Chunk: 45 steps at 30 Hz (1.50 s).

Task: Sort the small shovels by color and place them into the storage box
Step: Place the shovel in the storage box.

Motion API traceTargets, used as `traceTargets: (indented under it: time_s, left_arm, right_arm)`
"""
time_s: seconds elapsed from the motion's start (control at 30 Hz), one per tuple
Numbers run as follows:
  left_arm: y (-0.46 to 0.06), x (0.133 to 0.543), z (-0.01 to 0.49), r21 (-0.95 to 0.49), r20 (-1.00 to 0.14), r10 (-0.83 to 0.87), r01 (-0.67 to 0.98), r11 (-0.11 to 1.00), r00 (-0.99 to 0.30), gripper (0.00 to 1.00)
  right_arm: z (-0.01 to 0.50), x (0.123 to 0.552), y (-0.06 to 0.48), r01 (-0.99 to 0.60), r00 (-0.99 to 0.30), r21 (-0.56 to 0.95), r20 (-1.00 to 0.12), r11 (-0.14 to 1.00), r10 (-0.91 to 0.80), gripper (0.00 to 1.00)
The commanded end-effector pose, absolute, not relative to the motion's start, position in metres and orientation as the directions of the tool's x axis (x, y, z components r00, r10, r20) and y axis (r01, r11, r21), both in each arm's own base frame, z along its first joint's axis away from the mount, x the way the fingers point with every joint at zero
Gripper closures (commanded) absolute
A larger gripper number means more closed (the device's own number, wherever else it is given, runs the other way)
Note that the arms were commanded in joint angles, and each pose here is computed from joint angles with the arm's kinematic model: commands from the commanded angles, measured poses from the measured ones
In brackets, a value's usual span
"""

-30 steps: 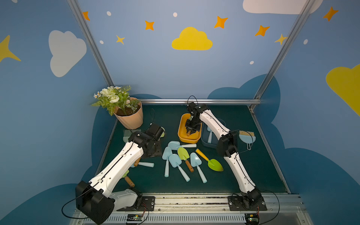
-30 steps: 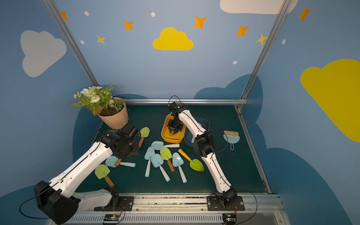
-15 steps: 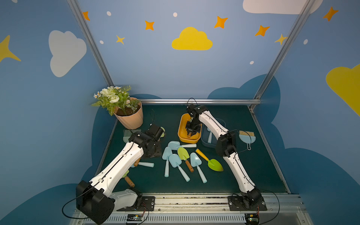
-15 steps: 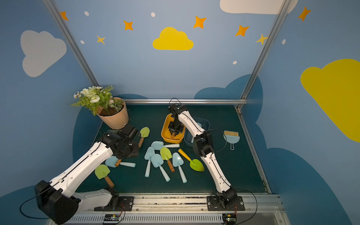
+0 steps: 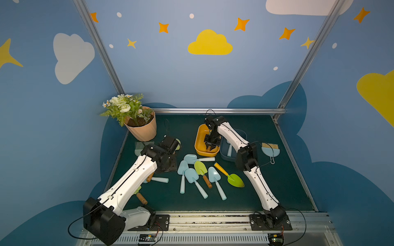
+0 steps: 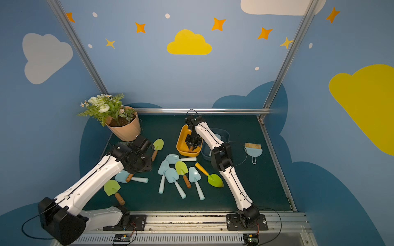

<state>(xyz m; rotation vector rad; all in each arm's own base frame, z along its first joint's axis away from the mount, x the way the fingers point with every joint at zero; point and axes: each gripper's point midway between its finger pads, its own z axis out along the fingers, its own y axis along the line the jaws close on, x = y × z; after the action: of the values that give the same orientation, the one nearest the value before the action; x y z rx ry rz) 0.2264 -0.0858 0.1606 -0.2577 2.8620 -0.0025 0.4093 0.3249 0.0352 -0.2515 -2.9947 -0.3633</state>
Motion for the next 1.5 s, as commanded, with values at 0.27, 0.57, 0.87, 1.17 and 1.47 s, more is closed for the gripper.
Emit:
traceTargets:
  time_s: [0.27,0.57,0.87,1.17,1.47]
  left_arm:
    - [-0.084,0.223,0.157,-0.021,-0.246,-0.161,-0.161,0.987,-0.956,0.45]
    - [-0.084,0.222,0.160,-0.029,-0.253,-0.166,-0.164,0.986,-0.953,0.45]
    - [-0.081,0.219,0.164,-0.031,-0.264,-0.169,-0.167,0.985,-0.950,0.45]
    - [-0.080,0.213,0.184,-0.065,-0.295,-0.185,-0.173,0.983,-0.937,0.44]
    - [-0.067,0.203,0.205,-0.053,-0.313,-0.269,-0.267,0.962,-0.911,0.47]
  right_arm:
    - [0.028,0.407,0.318,0.187,-0.975,0.198,0.156,0.962,0.158,0.82]
    - [0.045,0.410,0.317,0.183,-0.979,0.217,0.126,0.959,0.158,0.71]
    - [0.072,0.416,0.315,0.177,-0.984,0.242,0.077,0.954,0.163,0.63]
    - [0.135,0.409,0.311,0.148,-0.987,0.276,-0.022,0.950,0.160,0.53]
    - [0.218,0.370,0.287,0.129,-0.980,0.273,-0.109,0.953,0.164,0.51]
